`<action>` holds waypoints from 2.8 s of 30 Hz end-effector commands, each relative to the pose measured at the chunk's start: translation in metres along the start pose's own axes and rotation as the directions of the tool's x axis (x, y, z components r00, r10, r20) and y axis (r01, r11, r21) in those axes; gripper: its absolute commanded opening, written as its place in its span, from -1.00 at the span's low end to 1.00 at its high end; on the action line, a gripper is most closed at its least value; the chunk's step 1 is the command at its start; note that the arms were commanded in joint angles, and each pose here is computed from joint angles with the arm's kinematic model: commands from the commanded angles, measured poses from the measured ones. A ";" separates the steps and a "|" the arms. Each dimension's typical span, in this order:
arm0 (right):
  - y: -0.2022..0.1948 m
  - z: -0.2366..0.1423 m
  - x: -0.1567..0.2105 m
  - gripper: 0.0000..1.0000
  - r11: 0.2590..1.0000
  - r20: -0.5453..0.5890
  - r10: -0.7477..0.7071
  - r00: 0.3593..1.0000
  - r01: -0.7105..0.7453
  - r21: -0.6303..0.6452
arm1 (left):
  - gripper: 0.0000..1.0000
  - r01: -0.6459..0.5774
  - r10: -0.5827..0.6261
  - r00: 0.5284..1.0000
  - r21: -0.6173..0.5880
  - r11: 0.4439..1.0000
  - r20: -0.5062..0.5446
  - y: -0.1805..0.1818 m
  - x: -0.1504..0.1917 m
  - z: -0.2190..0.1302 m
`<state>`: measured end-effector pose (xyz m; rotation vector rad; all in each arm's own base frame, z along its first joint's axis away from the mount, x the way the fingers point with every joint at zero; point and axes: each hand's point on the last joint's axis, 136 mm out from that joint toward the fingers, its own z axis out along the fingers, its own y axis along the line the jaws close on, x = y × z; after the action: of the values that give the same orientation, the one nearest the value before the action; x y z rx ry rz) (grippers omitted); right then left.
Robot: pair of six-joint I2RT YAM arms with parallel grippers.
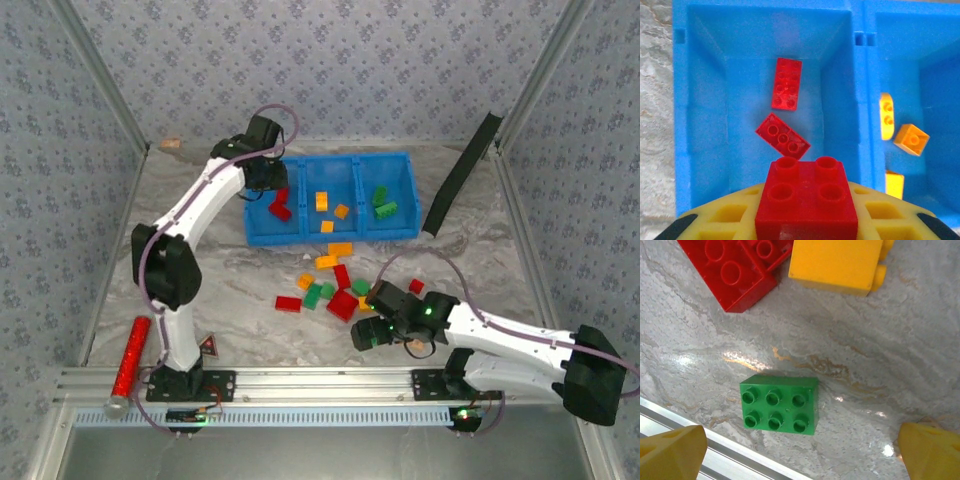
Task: Sort the legos into containers by color
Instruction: Place the lego in the container, then pick up the lego from the bottom-center of the table, then place the lego in the container.
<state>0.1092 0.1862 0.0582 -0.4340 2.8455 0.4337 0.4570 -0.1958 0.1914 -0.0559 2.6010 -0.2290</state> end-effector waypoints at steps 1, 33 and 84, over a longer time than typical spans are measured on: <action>-0.002 0.005 0.001 1.00 0.997 0.024 0.067 0.998 -0.067 0.029 | -0.53 -0.014 0.014 1.000 0.001 1.000 -0.014 0.005 -0.010 0.022; 0.017 0.047 0.007 0.57 0.983 0.006 -0.131 0.991 0.129 0.132 | -0.04 -0.013 0.014 0.994 0.003 1.000 -0.107 0.009 -0.003 0.073; -0.120 -0.073 -0.358 -0.21 0.971 0.430 -0.037 0.902 -0.070 0.230 | 0.09 -0.418 0.487 0.829 0.273 0.867 -0.276 -0.057 0.246 0.020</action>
<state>0.4559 0.1433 0.1897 -0.2122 2.4216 0.1551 0.2589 -0.2739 0.0666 0.7041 2.8045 -0.3417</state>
